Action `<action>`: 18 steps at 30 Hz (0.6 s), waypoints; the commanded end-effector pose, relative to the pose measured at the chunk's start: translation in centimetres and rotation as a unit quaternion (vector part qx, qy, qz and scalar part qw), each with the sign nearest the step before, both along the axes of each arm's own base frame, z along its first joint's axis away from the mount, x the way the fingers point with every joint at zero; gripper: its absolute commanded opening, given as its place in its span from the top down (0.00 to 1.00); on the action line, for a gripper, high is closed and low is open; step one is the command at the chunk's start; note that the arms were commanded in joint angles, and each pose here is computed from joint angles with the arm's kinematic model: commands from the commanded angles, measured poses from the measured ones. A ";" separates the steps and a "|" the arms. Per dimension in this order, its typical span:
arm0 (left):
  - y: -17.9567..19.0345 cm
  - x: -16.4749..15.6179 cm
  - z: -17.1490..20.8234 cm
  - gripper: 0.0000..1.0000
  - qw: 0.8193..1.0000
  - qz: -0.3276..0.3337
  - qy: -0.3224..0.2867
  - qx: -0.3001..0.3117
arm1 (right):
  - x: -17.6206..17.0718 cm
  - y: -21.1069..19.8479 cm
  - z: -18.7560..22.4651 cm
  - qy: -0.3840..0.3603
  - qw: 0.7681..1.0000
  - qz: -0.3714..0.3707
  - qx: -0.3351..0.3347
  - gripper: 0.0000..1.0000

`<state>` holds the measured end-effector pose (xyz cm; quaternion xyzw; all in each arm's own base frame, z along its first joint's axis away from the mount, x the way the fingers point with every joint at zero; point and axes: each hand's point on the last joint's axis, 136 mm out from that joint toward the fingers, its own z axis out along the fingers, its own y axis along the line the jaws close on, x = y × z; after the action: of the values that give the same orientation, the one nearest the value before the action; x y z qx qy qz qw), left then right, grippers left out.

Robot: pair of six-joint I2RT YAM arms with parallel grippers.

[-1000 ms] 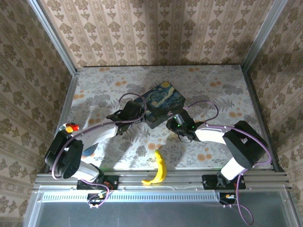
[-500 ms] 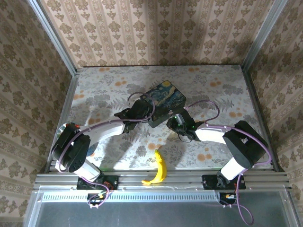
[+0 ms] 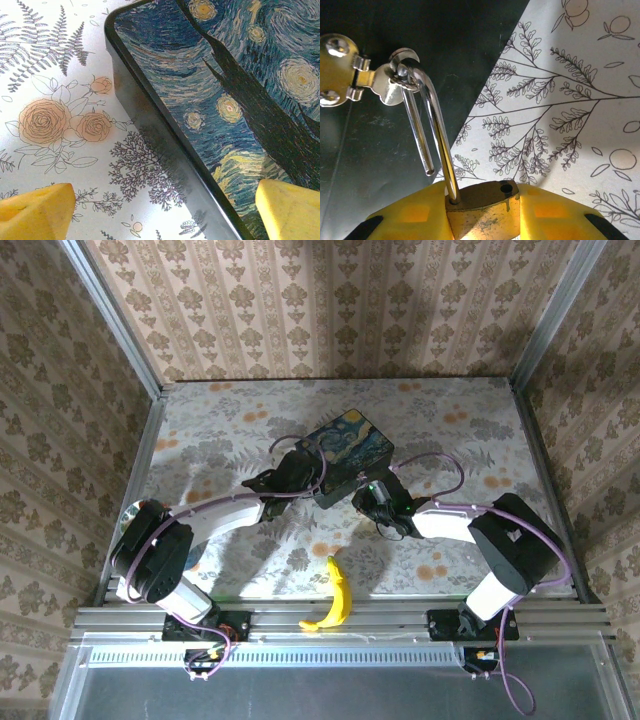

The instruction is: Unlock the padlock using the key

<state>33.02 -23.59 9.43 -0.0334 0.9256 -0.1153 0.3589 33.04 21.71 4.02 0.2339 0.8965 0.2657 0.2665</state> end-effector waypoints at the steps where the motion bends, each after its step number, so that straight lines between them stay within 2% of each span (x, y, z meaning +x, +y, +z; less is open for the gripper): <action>1: 3.2 -3.0 -5.4 0.06 0.993 0.000 0.087 0.078 | 1.6 -0.5 0.7 -0.026 0.999 -0.024 0.007 1.00; 18: 3.7 -3.2 -5.7 0.05 0.993 0.003 0.091 0.077 | 2.8 -0.8 1.5 -0.039 0.999 -0.027 0.011 1.00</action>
<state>33.15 -23.69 9.28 -0.0387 0.9239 -0.1266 0.3591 33.83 20.95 3.94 0.2433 0.8924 0.2663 0.2712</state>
